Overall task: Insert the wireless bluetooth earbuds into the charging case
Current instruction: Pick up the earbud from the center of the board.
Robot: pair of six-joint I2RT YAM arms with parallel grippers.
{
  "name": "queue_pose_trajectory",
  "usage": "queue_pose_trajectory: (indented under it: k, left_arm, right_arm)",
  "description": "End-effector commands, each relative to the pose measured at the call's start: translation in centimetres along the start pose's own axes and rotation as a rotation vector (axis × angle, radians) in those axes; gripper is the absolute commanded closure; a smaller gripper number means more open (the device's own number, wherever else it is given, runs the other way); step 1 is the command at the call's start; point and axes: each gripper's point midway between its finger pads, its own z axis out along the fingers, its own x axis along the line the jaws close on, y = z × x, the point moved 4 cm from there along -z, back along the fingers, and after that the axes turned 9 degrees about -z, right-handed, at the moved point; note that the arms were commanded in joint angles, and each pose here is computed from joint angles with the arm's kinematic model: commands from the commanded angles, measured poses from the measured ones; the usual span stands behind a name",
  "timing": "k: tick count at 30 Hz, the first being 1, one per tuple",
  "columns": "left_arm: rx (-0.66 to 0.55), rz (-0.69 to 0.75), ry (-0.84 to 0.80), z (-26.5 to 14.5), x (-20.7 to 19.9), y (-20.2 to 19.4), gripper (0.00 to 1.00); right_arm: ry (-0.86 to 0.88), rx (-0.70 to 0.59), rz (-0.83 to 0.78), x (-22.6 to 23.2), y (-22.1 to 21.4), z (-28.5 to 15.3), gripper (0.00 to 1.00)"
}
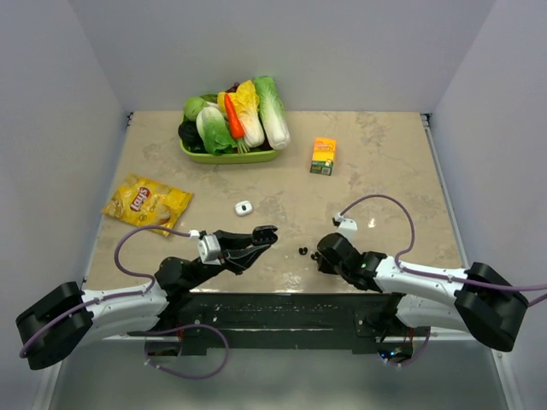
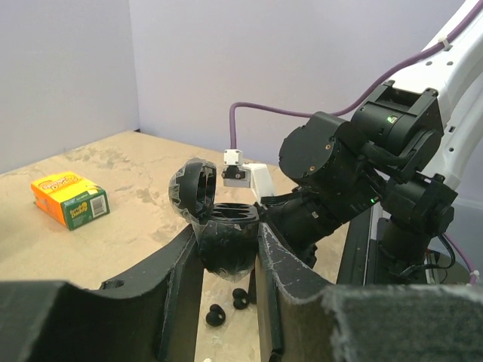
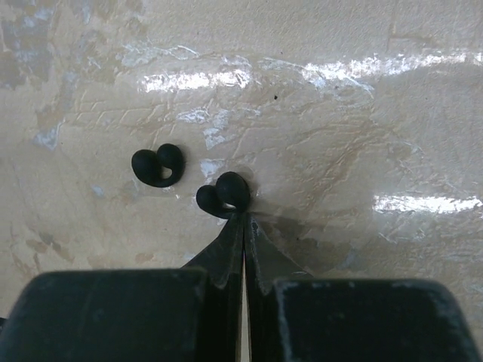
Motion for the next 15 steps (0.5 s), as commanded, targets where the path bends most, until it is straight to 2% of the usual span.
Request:
queue_pose_trajectory:
  k: [1, 11, 12, 15]
  left_arm:
    - [-0.31, 0.035, -0.09, 0.0, -2.0, 6.4, 1.0]
    - [-0.307, 0.037, -0.084, -0.2, -1.9, 6.3, 1.0]
    - [-0.306, 0.036, -0.083, -0.1, -1.9, 6.3, 1.0]
    - [-0.303, 0.036, -0.082, -0.1, -1.9, 6.2, 1.0]
  right_arm:
    - [-0.036, -0.058, 0.058, 0.3, 1.3, 0.6, 1.0]
    - [-0.1, -0.077, 0.025, -0.3, 2.6, 1.7, 0.99]
    - [-0.108, -0.085, 0.031, -0.5, 2.9, 1.8, 0.92]
    - [-0.118, -0.089, 0.033, -0.7, 3.4, 2.0, 0.85]
